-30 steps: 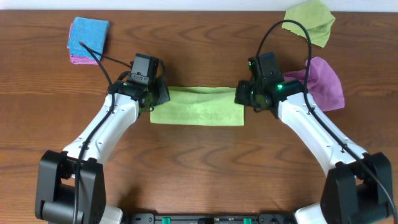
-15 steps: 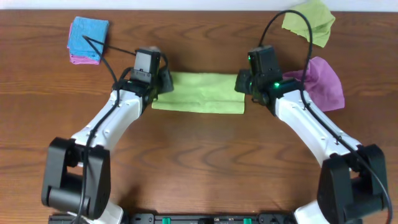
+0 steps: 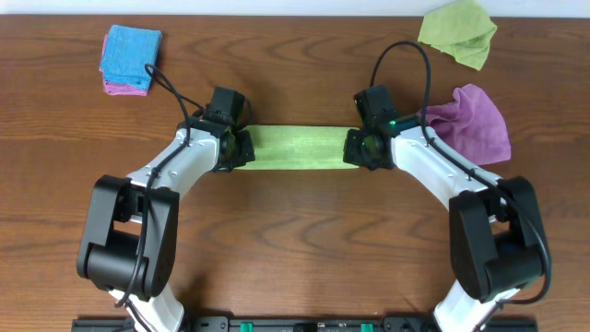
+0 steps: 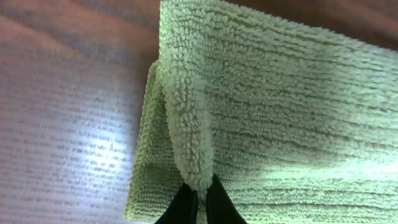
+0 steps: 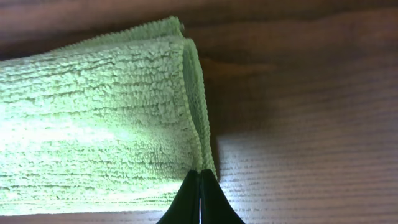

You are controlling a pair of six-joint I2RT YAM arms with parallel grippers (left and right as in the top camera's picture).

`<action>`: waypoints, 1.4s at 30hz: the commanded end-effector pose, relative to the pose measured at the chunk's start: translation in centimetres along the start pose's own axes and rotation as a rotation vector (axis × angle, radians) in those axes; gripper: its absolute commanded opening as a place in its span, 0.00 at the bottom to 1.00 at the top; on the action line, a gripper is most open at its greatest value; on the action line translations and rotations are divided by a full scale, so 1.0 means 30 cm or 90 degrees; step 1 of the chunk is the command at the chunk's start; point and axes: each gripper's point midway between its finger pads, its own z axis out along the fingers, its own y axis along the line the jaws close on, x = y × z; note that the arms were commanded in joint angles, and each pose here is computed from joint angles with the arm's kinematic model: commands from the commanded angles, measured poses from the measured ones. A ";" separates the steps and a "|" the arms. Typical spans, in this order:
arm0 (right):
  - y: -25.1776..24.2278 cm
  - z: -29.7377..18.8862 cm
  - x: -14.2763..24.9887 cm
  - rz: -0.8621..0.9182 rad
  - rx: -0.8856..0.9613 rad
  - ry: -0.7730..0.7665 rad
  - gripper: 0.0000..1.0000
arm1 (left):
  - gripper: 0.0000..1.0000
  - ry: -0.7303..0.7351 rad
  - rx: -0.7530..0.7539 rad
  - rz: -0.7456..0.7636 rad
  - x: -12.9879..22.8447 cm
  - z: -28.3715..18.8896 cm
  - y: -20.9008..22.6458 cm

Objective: Fold the cloth
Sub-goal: 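Lower the folded edge onto the far edge with both grippers and press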

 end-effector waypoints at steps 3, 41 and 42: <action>0.016 -0.004 0.004 -0.001 -0.006 0.003 0.08 | 0.06 -0.011 -0.012 -0.013 -0.018 -0.023 0.017; 0.119 0.068 -0.012 -0.084 -0.032 -0.029 0.02 | 0.06 -0.058 0.012 0.010 -0.064 0.039 -0.060; 0.109 0.083 0.003 -0.084 -0.025 -0.016 0.02 | 0.06 -0.049 0.008 0.009 -0.054 0.050 -0.055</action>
